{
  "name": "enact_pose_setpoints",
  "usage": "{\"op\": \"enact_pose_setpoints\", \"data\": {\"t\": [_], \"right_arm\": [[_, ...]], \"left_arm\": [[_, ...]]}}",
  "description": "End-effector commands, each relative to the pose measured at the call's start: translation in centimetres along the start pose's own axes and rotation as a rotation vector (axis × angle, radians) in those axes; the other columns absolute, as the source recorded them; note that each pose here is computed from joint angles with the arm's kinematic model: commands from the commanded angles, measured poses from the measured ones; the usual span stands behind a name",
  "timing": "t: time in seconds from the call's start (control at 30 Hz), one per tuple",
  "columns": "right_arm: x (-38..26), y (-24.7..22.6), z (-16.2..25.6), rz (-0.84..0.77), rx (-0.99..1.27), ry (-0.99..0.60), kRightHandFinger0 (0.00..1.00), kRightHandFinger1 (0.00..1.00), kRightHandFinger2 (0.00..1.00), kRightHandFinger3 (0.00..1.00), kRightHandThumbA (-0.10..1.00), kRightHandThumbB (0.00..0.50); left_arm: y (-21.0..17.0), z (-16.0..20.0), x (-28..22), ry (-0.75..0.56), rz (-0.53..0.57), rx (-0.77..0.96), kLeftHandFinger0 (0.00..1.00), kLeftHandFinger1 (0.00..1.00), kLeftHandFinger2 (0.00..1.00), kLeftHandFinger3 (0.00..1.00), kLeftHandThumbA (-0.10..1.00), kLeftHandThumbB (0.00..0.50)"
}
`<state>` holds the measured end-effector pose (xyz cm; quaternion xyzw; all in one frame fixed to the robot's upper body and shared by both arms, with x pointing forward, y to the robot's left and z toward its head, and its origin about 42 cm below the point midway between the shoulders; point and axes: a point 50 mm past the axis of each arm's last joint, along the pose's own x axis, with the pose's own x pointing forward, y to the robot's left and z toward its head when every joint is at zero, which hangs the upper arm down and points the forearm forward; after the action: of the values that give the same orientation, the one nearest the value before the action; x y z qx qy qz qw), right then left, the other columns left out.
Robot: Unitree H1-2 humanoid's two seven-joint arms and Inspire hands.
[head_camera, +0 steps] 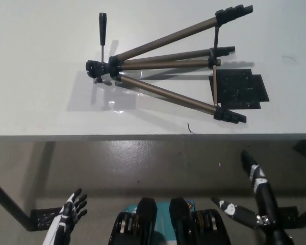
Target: A tripod lies near the right hand side of the table and the robot grab a leg of the tripod using its right hand and put it up right.
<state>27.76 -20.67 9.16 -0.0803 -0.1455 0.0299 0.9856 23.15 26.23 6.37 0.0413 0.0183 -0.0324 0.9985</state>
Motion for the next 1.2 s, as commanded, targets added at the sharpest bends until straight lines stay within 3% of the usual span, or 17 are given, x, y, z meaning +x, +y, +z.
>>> {"op": "enact_pose_setpoints", "data": {"t": [0.0,0.07,0.13,0.27,0.47,0.57,0.63,0.8,1.07,1.17], "right_arm": [[0.2,-1.5,3.4,-0.085,-0.012,-0.183,1.00,1.00,1.00,1.00,0.94,0.210],[0.7,-2.6,5.6,-0.122,-0.024,-0.265,1.00,1.00,1.00,1.00,0.81,0.176],[1.4,-3.5,7.3,-0.135,-0.061,-0.331,1.00,1.00,1.00,1.00,0.78,0.224],[4.4,-6.4,12.8,-0.069,-0.245,-0.405,1.00,1.00,1.00,1.00,0.88,0.309],[10.2,-9.3,21.4,-0.046,-0.522,-0.495,1.00,1.00,1.00,1.00,0.94,0.410],[13.3,-10.2,25.3,-0.057,-0.651,-0.524,1.00,1.00,1.00,1.00,0.98,0.417],[15.4,-10.3,28.0,-0.050,-0.719,-0.531,1.00,1.00,1.00,1.00,1.00,0.446],[21.9,-9.0,33.5,0.040,-0.914,-0.532,1.00,1.00,1.00,1.00,1.00,0.467],[29.5,-4.3,37.6,0.163,-1.188,-0.437,1.00,1.00,1.00,1.00,1.00,0.500],[33.0,-1.2,38.2,0.239,-1.291,-0.359,1.00,1.00,1.00,1.00,1.00,0.495]], "left_arm": [[0.4,1.8,0.9,-0.087,-0.024,0.003,1.00,1.00,1.00,1.00,1.00,0.280],[0.3,1.9,1.0,-0.096,-0.023,0.021,1.00,1.00,1.00,1.00,1.00,0.281],[0.5,1.9,0.9,-0.092,-0.021,0.010,1.00,1.00,1.00,1.00,1.00,0.279],[0.6,1.7,0.8,-0.088,-0.017,-0.003,1.00,1.00,1.00,1.00,1.00,0.272],[0.7,1.6,0.6,-0.080,-0.022,-0.023,1.00,1.00,1.00,1.00,1.00,0.272],[0.7,1.5,0.5,-0.078,-0.020,-0.011,1.00,1.00,1.00,1.00,1.00,0.265],[0.8,1.4,0.5,-0.082,-0.028,-0.015,1.00,1.00,1.00,1.00,1.00,0.265],[0.8,1.3,0.5,-0.077,-0.045,-0.021,1.00,1.00,1.00,1.00,1.00,0.261],[1.0,0.8,-0.2,-0.064,-0.032,-0.010,1.00,1.00,1.00,1.00,1.00,0.269],[1.0,0.8,-0.4,-0.059,-0.030,-0.007,1.00,1.00,1.00,1.00,1.00,0.307]]}}
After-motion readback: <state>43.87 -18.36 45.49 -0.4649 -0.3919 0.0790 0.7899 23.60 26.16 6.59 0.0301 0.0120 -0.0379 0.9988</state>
